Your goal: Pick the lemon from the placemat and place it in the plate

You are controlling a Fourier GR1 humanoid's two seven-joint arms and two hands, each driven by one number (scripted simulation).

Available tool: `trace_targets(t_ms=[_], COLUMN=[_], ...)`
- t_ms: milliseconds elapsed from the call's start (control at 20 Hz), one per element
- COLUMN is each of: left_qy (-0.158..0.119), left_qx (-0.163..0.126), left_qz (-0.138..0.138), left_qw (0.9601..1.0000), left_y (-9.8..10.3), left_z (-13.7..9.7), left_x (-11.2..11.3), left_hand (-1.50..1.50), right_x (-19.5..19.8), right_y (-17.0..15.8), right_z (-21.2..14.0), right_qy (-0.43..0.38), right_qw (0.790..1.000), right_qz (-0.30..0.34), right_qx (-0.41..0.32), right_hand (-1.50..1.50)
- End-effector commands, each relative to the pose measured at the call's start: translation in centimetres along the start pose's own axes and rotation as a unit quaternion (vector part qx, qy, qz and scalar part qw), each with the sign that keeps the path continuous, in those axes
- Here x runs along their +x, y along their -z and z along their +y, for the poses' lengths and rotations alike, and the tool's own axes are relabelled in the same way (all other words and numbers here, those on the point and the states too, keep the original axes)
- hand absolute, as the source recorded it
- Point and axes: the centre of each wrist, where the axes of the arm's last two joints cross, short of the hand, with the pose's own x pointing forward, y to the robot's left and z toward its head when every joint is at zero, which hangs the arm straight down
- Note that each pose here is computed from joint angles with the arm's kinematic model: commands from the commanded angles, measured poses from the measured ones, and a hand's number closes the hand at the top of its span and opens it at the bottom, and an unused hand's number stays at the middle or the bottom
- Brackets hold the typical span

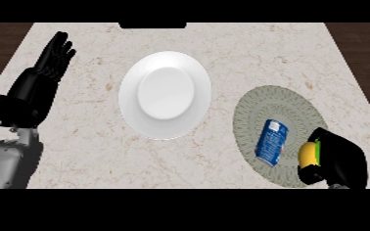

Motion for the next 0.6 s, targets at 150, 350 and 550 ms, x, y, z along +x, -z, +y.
trace_targets(t_ms=[150, 350, 550], left_qy=[0.008, -0.003, 0.003], left_qx=[0.010, 0.004, 0.002], left_qz=[0.000, 0.004, -0.006], left_qw=[0.9999, 1.0000, 1.0000], left_y=[-0.6, 0.1, 0.9], left_z=[0.4, -1.0, 0.1], left_x=[-1.0, -0.4, 0.4], left_hand=[0.00, 0.00, 0.00], right_x=[1.6, 2.8, 6.3], right_y=[-5.7, -7.6, -8.6], right_z=[-3.5, -6.1, -8.4], right_qy=[0.084, 0.147, 0.225], right_qw=[0.991, 0.968, 0.935], right_qz=[-0.101, -0.185, -0.253], right_qx=[-0.032, -0.085, -0.106], right_hand=[1.50, 1.50, 1.50])
